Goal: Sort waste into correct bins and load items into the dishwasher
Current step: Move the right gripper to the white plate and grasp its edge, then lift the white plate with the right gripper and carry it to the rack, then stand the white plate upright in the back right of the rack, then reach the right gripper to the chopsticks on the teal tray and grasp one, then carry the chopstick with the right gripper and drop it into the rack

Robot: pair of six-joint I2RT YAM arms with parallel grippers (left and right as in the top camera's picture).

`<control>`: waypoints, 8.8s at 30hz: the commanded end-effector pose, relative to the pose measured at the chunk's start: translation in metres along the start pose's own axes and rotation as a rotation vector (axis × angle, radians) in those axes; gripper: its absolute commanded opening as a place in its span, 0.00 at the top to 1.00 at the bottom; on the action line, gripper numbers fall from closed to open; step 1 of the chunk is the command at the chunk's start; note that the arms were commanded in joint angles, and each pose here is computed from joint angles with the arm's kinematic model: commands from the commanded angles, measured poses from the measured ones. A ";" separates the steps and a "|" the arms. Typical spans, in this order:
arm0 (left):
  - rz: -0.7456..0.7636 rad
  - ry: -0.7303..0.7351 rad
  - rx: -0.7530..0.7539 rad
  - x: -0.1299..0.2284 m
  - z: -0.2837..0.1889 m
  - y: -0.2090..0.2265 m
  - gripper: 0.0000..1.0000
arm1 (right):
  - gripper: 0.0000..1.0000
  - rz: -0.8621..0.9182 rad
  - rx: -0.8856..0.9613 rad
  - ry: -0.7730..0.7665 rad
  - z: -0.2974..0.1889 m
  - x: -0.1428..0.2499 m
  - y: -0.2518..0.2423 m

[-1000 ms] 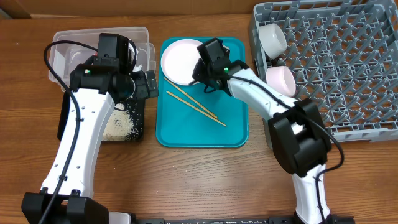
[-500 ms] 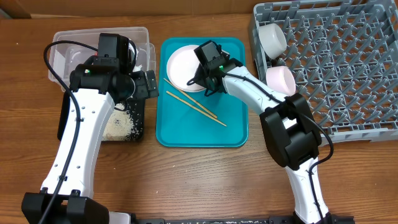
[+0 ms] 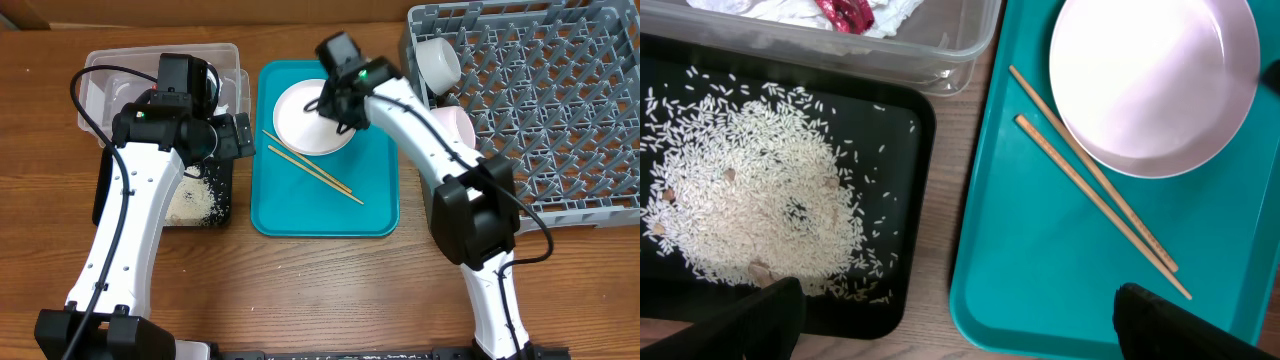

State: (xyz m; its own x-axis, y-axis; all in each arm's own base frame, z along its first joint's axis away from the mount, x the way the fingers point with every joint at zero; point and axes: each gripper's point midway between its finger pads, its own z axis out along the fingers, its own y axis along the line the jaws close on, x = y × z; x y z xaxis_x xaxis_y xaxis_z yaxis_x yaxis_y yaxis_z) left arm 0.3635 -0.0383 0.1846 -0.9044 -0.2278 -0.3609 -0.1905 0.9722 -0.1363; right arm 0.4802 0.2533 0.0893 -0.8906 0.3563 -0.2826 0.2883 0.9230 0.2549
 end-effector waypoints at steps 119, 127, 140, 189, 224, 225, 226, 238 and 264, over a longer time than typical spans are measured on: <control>-0.007 -0.021 -0.002 -0.007 -0.004 -0.002 0.00 | 0.00 -0.338 0.483 -0.619 -0.213 -0.198 -0.221; -0.007 -0.021 -0.002 -0.007 -0.004 -0.002 0.00 | 0.00 -0.581 -0.327 -0.457 -0.239 -0.110 -0.077; -0.007 -0.021 -0.002 -0.007 -0.004 -0.002 0.00 | 0.20 -0.771 -0.239 -0.012 -0.102 0.022 -0.025; -0.007 -0.023 -0.002 -0.007 -0.004 -0.002 0.00 | 0.30 -0.980 0.050 0.296 0.052 0.132 -0.054; -0.007 -0.023 -0.001 -0.007 -0.004 -0.002 0.00 | 0.96 -0.687 0.034 0.083 -0.093 0.025 -0.046; -0.007 -0.023 -0.001 -0.007 -0.004 -0.002 0.00 | 0.96 -0.659 0.032 0.062 -0.114 0.017 -0.053; -0.007 -0.023 -0.001 -0.007 -0.004 -0.002 0.00 | 0.96 -0.629 0.035 0.050 -0.132 0.011 -0.061; -0.007 -0.023 -0.001 -0.007 -0.004 -0.002 0.00 | 0.96 -0.314 0.174 0.091 -0.227 -0.005 -0.210; -0.007 -0.023 -0.002 -0.007 -0.004 -0.002 0.00 | 0.52 -0.143 0.152 0.161 -0.166 -0.003 -0.268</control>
State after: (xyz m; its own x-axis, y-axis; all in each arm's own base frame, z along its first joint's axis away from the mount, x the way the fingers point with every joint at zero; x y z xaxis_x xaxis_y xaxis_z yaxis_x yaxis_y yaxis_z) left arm 0.3637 -0.0383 0.1847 -0.9041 -0.2278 -0.3616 -0.1904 0.9722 -0.1365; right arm 0.3243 -0.0416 0.1432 -0.9760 0.2110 -0.0543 0.2143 0.9748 -0.0628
